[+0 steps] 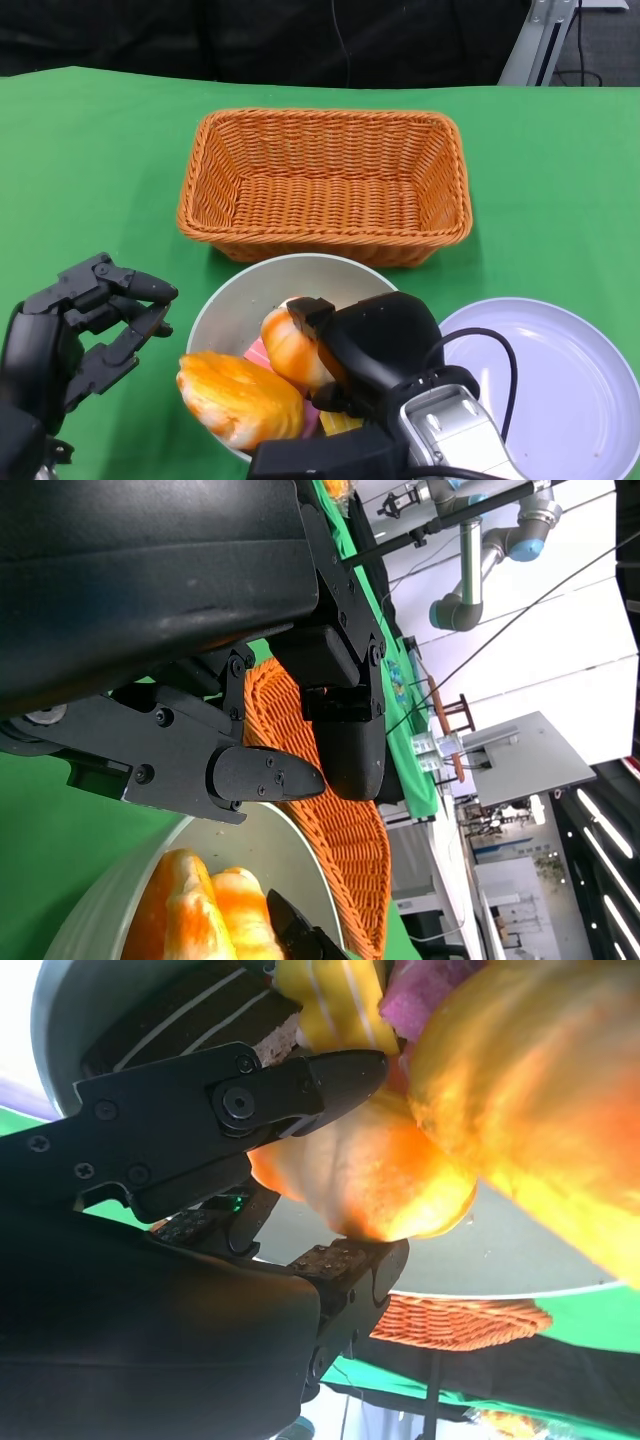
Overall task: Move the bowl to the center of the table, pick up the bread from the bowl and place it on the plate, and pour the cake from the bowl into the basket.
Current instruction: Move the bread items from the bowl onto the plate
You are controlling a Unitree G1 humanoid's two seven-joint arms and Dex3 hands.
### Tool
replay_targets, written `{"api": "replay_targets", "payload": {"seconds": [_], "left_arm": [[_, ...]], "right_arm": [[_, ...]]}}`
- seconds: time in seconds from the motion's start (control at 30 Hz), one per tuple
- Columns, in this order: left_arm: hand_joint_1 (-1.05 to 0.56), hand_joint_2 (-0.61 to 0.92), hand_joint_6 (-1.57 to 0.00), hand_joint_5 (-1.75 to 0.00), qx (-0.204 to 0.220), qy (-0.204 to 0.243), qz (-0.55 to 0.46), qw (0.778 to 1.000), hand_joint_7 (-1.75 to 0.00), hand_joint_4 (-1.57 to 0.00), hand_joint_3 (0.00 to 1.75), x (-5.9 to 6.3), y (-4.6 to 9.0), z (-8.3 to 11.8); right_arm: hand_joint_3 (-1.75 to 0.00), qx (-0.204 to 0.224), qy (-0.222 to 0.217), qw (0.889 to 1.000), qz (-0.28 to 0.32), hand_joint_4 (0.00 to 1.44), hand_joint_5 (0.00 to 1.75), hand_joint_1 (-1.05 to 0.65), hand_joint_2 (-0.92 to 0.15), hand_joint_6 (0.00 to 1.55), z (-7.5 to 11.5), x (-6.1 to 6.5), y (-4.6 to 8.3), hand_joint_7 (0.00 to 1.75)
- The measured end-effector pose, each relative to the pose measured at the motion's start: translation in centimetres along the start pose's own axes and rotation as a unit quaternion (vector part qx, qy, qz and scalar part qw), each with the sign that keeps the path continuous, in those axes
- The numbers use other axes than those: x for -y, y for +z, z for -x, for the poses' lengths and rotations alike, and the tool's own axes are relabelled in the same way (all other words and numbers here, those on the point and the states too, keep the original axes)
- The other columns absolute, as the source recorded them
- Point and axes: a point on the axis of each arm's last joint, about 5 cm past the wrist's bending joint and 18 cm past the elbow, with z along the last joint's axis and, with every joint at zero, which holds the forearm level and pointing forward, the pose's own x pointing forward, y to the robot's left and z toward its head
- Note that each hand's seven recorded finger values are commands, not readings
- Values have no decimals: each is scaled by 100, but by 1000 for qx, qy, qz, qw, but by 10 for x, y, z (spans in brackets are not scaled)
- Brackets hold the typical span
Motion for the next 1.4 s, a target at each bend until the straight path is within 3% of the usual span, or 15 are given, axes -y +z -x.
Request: {"api": "replay_targets", "payload": {"seconds": [0.27,0.37,0.47,0.7,0.87,1.23,1.4], "left_arm": [[-14,92,-81,-138,0,-6,0,1000,-98,-72,31,0,0,0],[-14,92,-82,-137,-1,-7,0,1000,-97,-72,31,0,0,0],[-15,92,-82,-136,-1,-8,-2,1000,-97,-73,30,-1,0,0],[-16,92,-82,-135,1,-12,-10,1000,-97,-72,30,-1,0,0],[-15,92,-83,-134,-1,-14,-12,1000,-96,-72,30,-1,0,1],[-14,92,-82,-134,-2,-19,-19,1000,-96,-72,33,-1,0,2],[-15,92,-82,-135,1,-19,-20,1000,-97,-72,32,-1,0,2]], "right_arm": [[-15,0,4,1000,27,67,28,-73,-92,43,-1,-2,4,1],[-16,0,4,999,42,63,47,-70,-92,52,-3,-4,4,2],[-16,1,-3,999,50,54,80,-64,-92,63,-5,-5,5,3],[-8,9,-37,999,28,68,98,-48,-92,80,-8,-12,3,8],[-1,23,-77,997,-21,71,129,-36,-92,99,-11,-20,-3,12],[0,51,-122,988,-84,67,138,-33,-90,110,-12,-34,-12,11],[-3,67,-135,981,-122,63,145,-29,-92,110,-12,-34,-17,15]]}}
